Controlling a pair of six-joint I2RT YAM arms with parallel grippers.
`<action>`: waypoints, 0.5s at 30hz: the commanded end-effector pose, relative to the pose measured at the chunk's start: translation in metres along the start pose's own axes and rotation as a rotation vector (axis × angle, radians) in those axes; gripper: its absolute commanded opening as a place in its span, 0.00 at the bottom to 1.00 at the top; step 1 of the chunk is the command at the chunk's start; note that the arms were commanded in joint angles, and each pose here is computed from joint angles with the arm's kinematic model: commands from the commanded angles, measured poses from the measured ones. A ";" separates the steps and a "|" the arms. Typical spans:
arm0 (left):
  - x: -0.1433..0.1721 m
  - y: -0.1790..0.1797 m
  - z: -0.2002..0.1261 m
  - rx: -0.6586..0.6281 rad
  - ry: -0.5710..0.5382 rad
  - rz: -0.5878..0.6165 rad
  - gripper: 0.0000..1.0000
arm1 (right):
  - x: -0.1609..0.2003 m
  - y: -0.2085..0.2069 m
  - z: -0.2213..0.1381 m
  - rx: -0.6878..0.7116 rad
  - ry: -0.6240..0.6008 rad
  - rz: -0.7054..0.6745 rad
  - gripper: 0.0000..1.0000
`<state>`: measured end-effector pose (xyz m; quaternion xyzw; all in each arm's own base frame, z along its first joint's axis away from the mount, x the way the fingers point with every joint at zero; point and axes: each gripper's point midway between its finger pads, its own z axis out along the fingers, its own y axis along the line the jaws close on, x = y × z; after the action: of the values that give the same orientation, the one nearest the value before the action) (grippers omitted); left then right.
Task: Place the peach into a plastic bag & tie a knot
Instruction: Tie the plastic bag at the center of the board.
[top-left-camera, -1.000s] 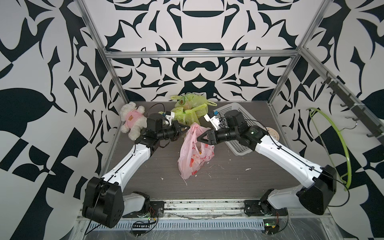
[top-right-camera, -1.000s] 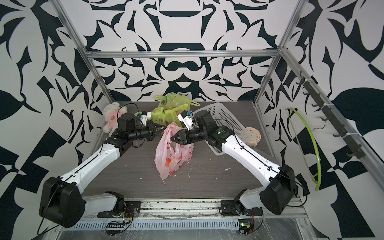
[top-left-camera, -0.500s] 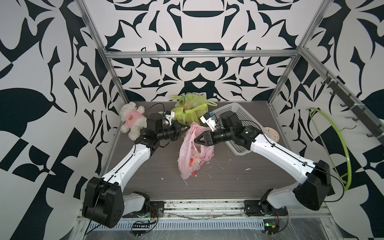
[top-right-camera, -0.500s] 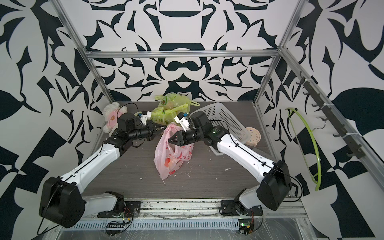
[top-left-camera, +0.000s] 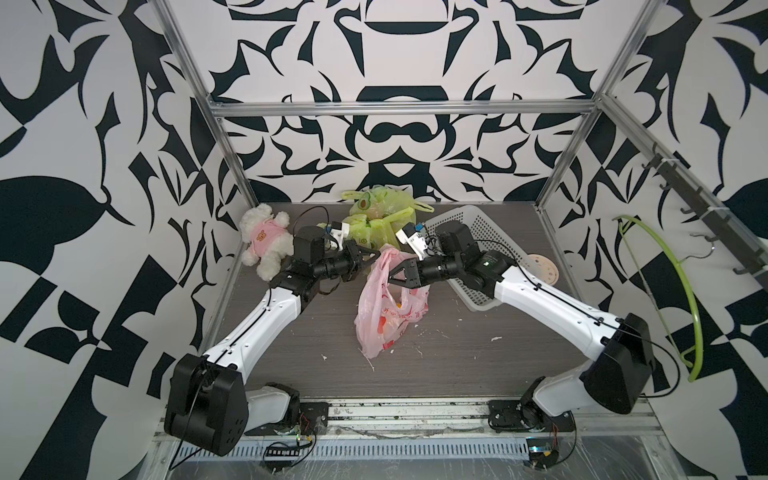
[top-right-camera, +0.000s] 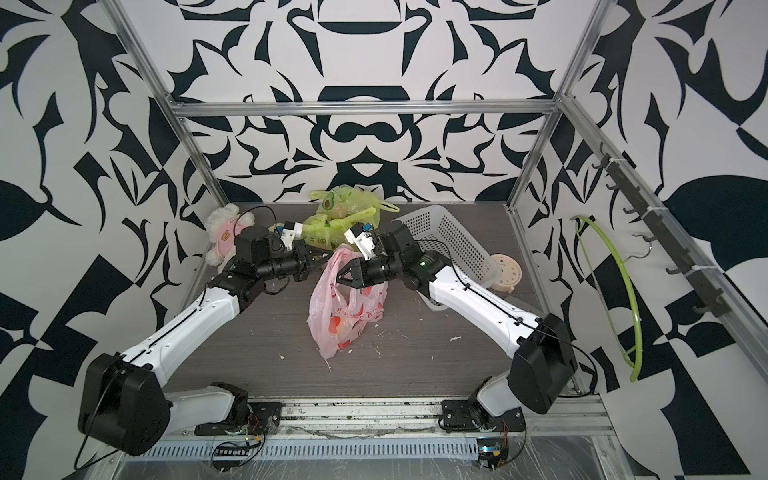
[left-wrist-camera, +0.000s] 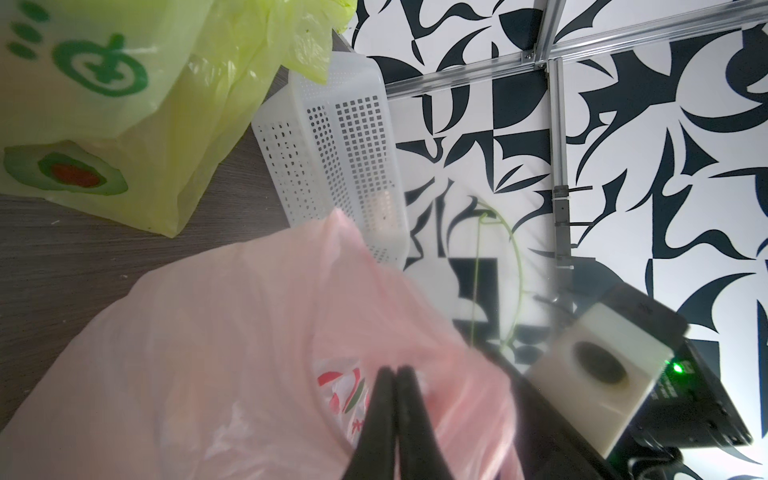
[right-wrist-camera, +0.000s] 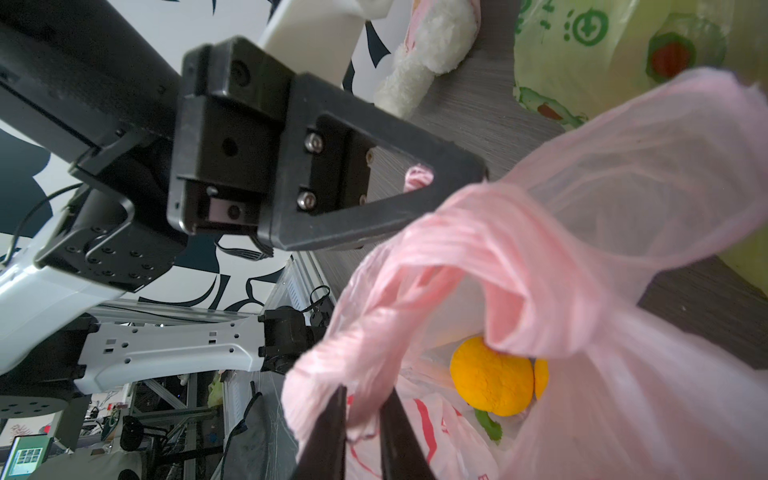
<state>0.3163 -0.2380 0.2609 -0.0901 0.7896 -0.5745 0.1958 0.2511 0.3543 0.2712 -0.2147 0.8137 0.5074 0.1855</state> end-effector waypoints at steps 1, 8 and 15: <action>0.001 -0.006 -0.004 0.023 0.000 0.023 0.00 | -0.018 0.027 -0.008 -0.066 -0.058 -0.066 0.08; -0.013 -0.005 -0.014 -0.041 -0.057 0.063 0.00 | -0.014 0.028 -0.025 -0.008 -0.077 -0.080 0.00; -0.076 0.020 -0.051 -0.371 -0.218 0.183 0.00 | 0.004 0.046 -0.081 0.082 -0.156 -0.132 0.00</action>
<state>0.3510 -0.1892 0.2860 -0.1094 0.8210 -0.4838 0.2828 0.2317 0.3212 0.3102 -0.2123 0.8122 0.4859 0.2433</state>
